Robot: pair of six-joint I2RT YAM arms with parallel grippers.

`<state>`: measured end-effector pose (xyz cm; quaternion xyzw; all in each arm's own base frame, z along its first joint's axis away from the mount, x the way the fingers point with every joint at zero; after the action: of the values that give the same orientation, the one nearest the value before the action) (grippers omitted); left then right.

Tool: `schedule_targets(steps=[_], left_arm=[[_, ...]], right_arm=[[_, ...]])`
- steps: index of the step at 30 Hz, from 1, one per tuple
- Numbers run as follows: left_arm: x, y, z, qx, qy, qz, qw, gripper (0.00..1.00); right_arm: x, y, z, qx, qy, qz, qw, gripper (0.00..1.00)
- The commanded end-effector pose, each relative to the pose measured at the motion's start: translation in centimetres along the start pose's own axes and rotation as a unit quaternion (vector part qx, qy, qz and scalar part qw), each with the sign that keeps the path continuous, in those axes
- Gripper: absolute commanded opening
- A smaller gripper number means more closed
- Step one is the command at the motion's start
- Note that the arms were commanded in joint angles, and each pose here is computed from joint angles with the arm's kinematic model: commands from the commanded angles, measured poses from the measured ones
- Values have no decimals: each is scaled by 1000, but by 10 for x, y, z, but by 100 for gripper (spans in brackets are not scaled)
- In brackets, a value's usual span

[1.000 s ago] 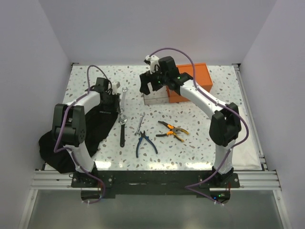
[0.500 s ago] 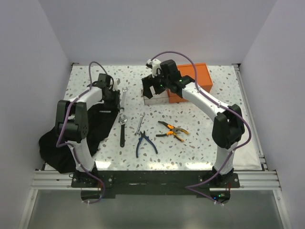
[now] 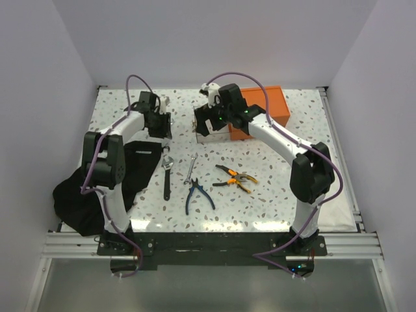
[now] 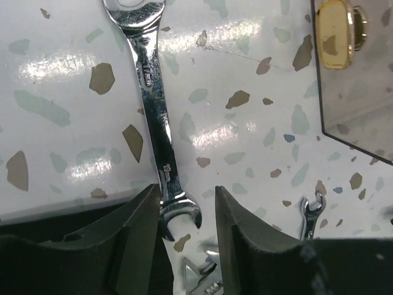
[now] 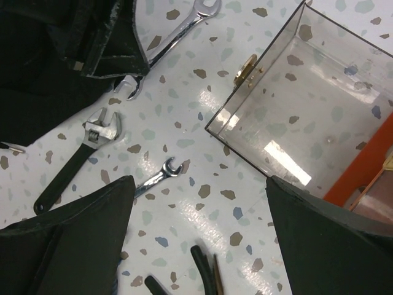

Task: Sort the tools into containers

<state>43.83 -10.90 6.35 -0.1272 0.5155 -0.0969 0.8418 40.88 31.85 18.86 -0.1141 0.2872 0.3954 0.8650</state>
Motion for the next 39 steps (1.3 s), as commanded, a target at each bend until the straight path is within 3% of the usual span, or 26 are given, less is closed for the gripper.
schedule_targets(steps=[1,13,18,39], left_arm=[[17,1,12,9,-8,17,1000,46],[35,-26,-50,31,55,9,998,44],[15,11,-53,13,29,120,992,51],[-38,-13,-59,4,-6,75,997,47]], right_arm=[[-23,1,21,-12,-36,-11,999,92],[-27,0,8,-16,-24,-18,999,92],[-26,0,7,-16,-24,-17,999,92],[-18,2,-3,-6,-14,-11,1000,92]])
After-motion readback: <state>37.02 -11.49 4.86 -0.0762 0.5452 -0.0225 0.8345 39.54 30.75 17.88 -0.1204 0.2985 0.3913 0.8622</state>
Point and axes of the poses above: each gripper's point midway between its finger pads, its own x axis out along the fingers, its own y axis along the line the jaws close on, z = x × y, the point moved 1 cm from there along -x, back along the fingers, and after that the axes turned 9 degrees about -x, right-handed, at the moved point
